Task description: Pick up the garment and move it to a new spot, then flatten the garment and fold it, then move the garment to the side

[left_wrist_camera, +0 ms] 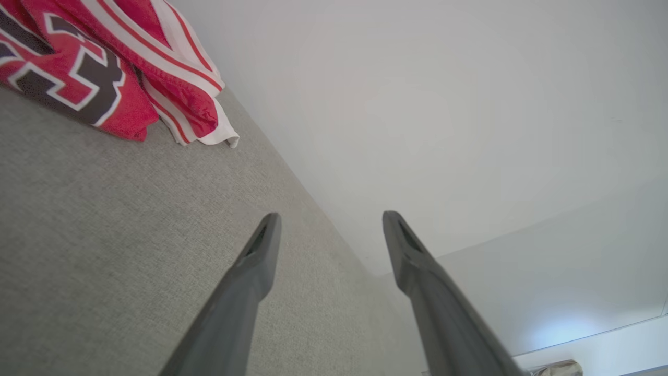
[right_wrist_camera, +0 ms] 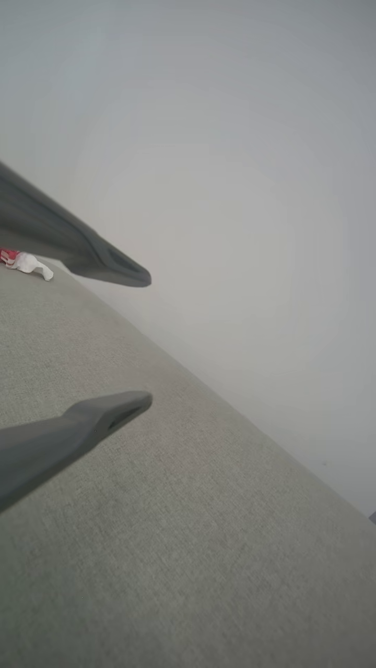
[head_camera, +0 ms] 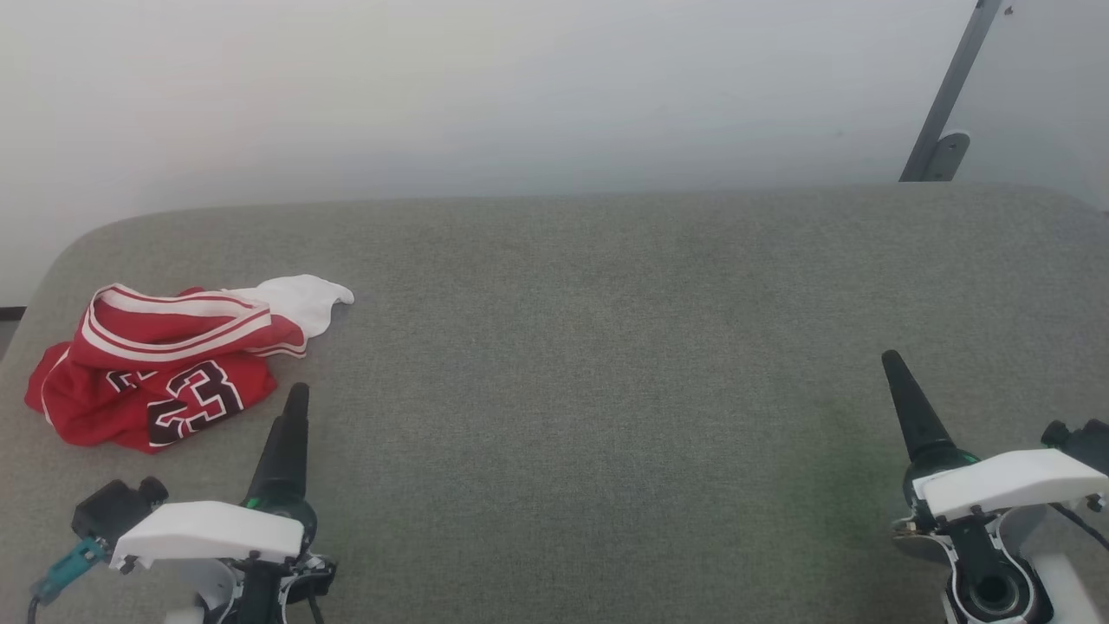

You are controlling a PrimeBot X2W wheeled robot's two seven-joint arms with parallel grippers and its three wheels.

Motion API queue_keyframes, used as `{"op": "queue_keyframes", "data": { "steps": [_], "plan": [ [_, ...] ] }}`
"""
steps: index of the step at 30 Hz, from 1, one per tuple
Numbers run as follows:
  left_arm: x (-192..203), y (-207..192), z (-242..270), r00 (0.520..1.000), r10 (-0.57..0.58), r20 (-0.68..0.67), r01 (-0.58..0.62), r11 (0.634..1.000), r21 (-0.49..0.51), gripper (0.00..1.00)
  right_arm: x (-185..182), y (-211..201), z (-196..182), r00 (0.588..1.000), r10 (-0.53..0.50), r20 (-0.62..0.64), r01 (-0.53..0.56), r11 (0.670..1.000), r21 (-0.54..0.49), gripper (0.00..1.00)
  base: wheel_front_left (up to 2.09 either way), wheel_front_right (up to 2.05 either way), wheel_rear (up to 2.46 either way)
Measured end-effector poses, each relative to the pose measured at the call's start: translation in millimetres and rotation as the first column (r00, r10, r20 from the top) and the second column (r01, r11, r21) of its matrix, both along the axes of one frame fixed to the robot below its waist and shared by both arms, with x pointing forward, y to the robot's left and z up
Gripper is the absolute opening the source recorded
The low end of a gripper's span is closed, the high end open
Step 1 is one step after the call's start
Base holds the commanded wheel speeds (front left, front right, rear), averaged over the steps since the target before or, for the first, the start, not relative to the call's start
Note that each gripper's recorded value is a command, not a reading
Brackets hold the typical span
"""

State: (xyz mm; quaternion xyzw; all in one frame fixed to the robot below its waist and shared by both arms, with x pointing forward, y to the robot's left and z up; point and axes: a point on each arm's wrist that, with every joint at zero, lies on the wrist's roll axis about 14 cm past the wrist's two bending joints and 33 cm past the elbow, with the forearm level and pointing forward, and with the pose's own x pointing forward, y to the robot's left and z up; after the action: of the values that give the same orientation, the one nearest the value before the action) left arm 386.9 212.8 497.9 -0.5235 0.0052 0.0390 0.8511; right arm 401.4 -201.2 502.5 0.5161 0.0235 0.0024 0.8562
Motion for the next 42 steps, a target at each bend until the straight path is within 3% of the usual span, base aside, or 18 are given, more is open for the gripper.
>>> {"op": "queue_keyframes", "data": {
  "steps": [3, 9, 17, 27, 42],
  "plan": [
    [0.2, -0.2, -0.4, 1.0, -0.006, -0.013, 0.008, 0.993, 0.118, 1.0, 1.5, -1.0, 1.3, 1.0, 0.003, 0.006, -0.003, 0.996, -0.094, 1.0, 0.0, 0.0, 0.0],
    [0.9, -0.6, 0.9, 1.0, -0.007, -0.022, 0.012, 0.973, 0.229, 1.0, 5.9, -2.9, 7.4, 1.0, 0.008, 0.027, -0.002, 0.977, -0.212, 1.0, 0.0, 0.0, 0.0],
    [2.1, -1.5, 5.4, 1.0, -0.016, -0.022, 0.023, 0.915, 0.403, 1.0, 10.4, -3.6, 13.7, 0.999, 0.023, 0.049, -0.003, 0.926, -0.377, 1.0, 0.0, 0.0, 0.0],
    [1.7, 0.1, 5.9, 1.0, -0.014, -0.027, 0.027, 0.839, 0.544, 1.0, 14.3, -1.3, 15.5, 0.997, 0.047, 0.06, -0.009, 0.855, -0.519, 1.0, 0.0, 0.0, 0.0],
    [1.7, -1.7, 7.8, 1.0, -0.023, -0.015, 0.027, 0.732, 0.68, 1.0, 17.5, -3.6, 22.9, 0.993, 0.07, 0.091, 0.009, 0.745, -0.667, 1.0, 0.0, 0.0, 0.0]
  ]
}}
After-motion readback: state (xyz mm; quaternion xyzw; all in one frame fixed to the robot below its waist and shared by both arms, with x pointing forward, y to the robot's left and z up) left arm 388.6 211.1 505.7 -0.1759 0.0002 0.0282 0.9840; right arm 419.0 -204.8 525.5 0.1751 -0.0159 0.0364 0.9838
